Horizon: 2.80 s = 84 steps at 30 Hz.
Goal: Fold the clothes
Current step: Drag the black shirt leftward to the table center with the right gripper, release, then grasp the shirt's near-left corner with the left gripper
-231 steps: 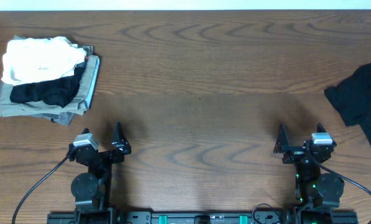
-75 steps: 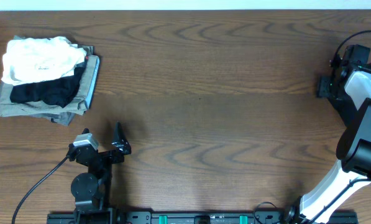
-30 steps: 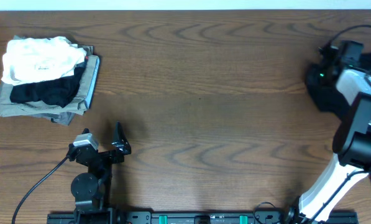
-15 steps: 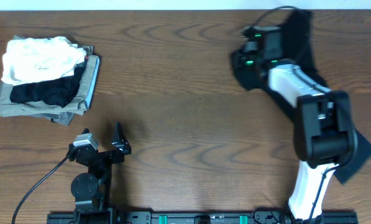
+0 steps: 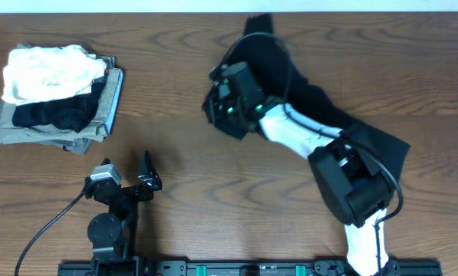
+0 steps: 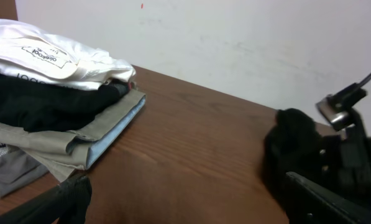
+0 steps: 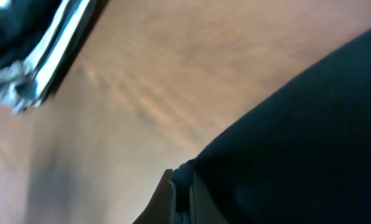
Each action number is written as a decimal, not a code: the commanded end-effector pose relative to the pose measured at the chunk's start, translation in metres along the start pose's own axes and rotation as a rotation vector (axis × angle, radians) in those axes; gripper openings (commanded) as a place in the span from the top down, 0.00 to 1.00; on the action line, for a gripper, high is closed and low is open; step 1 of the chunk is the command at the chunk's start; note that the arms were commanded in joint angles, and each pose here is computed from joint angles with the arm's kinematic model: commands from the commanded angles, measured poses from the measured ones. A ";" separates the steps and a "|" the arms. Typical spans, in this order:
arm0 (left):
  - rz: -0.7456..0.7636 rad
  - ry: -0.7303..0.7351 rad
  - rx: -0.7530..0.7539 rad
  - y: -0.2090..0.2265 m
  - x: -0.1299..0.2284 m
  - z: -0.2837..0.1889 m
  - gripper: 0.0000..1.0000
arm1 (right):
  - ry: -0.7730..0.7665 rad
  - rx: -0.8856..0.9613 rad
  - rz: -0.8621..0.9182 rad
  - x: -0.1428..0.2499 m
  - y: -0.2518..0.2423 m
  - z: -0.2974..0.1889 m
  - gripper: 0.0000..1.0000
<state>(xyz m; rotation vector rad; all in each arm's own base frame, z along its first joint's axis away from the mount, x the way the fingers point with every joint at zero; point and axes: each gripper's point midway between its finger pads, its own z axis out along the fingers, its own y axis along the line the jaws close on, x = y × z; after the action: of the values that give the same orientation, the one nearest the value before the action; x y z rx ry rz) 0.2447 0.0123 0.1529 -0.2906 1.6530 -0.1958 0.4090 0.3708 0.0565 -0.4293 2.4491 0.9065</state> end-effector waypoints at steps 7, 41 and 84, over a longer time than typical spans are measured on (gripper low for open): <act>0.009 0.047 0.001 0.002 0.015 0.001 0.02 | 0.091 -0.037 -0.006 0.041 0.054 0.019 0.99; 0.009 0.047 0.001 0.002 0.015 0.001 0.02 | 0.255 -0.076 -0.066 0.033 0.112 -0.012 0.55; 0.009 0.047 0.001 0.002 0.015 0.001 0.02 | 0.335 1.112 0.708 0.046 -0.155 -0.317 0.13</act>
<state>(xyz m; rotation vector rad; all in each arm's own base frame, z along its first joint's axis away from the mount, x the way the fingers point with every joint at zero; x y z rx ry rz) 0.2447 0.0122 0.1528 -0.2907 1.6534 -0.1963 0.3343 0.0514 0.1658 0.6496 2.9940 -0.4243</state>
